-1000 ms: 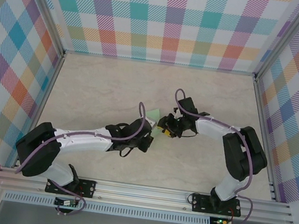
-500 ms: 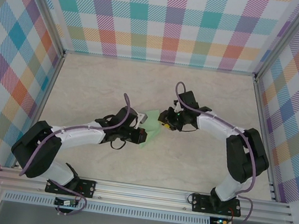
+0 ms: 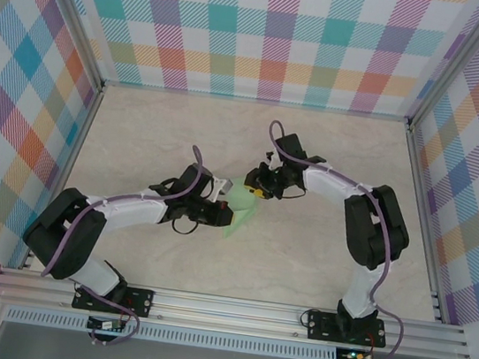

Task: Fold a paper plane with a square sheet of paper (pick it up from the middle)
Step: Third fold the triangle at the center of the table.

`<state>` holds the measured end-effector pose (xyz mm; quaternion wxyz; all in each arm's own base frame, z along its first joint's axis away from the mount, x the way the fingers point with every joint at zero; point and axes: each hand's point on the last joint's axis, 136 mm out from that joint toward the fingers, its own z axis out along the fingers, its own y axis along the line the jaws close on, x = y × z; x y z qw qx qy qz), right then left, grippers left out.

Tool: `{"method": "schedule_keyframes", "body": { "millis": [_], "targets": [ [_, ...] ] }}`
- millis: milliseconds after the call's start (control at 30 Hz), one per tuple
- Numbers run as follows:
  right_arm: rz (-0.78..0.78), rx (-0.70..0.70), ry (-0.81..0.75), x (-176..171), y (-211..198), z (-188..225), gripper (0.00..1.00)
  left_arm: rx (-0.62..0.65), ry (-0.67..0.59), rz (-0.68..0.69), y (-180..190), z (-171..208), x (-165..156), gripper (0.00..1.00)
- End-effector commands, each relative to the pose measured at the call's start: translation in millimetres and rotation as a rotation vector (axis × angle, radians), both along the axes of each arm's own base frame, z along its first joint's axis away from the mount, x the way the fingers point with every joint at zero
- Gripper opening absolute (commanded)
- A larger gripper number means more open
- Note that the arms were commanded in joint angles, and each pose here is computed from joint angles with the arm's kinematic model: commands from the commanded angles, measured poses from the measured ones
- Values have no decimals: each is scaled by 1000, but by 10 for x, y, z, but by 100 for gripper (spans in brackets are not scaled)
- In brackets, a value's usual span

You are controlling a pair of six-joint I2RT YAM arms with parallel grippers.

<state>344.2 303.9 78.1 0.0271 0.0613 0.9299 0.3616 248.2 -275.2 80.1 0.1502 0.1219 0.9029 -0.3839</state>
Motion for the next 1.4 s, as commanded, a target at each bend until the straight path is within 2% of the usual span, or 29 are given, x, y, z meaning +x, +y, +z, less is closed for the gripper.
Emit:
{"method": "schedule_keyframes", "body": {
  "millis": [0, 167, 433, 600, 800, 1000, 1133, 1367],
  "targets": [
    [40, 4, 26, 10, 37, -36, 28, -20, 12, -13, 17, 43, -2, 0],
    [52, -19, 55, 33, 57, -166, 24, -12, 27, -17, 32, 5, -3, 0],
    [92, -47, 81, 28, 82, -334, 23, 4, 72, -31, 19, -95, -23, 0],
    [126, -101, 104, -41, 94, -487, 22, 9, 94, -34, 4, -137, -20, 0],
    [162, -232, 105, -137, -28, -653, 20, -11, 140, -64, -61, -158, -53, 0],
    [179, -279, 80, -223, -156, -618, 18, -76, 200, -95, -161, -131, -113, 0],
    [188, -260, 40, -224, -151, -456, 18, -73, 210, -97, -162, -143, -120, 0],
    [186, -114, -5, -138, 96, -144, 20, -27, 188, -73, -106, -165, -76, 0]
  ]
}}
